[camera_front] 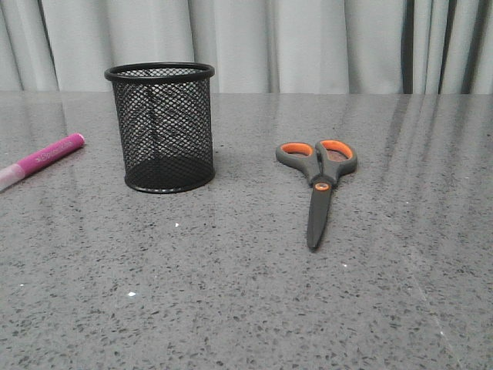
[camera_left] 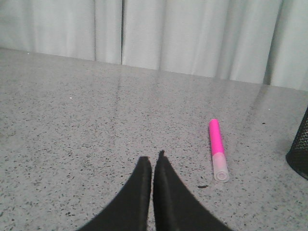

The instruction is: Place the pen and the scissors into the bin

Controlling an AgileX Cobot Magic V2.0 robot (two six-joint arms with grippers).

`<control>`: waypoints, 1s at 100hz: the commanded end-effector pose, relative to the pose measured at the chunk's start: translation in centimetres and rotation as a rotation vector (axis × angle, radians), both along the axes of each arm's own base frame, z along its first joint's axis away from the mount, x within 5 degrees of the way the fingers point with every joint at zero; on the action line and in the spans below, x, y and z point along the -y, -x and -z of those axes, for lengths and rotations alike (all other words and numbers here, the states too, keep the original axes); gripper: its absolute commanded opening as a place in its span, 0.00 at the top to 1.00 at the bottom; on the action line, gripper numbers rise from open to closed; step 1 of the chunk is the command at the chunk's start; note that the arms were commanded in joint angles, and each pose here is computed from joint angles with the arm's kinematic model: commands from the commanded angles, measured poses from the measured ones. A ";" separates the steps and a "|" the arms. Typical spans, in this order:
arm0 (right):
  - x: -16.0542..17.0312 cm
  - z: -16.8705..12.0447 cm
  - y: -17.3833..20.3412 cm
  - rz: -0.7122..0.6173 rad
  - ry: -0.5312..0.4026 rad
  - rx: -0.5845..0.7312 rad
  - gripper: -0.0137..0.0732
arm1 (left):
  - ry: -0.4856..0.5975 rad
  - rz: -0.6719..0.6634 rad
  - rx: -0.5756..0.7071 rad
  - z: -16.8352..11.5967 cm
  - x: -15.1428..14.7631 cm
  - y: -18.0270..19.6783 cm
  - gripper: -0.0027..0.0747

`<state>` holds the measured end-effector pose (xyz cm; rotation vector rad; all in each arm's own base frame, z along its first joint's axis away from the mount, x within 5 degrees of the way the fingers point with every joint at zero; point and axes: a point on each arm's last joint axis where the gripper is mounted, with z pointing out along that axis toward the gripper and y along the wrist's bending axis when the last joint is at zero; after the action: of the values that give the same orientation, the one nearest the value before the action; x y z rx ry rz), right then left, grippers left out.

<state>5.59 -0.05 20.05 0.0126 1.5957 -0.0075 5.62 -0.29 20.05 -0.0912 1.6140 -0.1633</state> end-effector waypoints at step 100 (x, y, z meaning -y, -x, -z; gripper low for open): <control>-0.9 -5.8 0.0 -0.094 -0.437 0.023 0.92 | 0.291 0.082 -0.061 -7.5 0.9 0.0 0.99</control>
<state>5.27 0.81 23.39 0.3347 1.5346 0.4670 5.19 -1.28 24.37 -0.3211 1.6252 -0.5426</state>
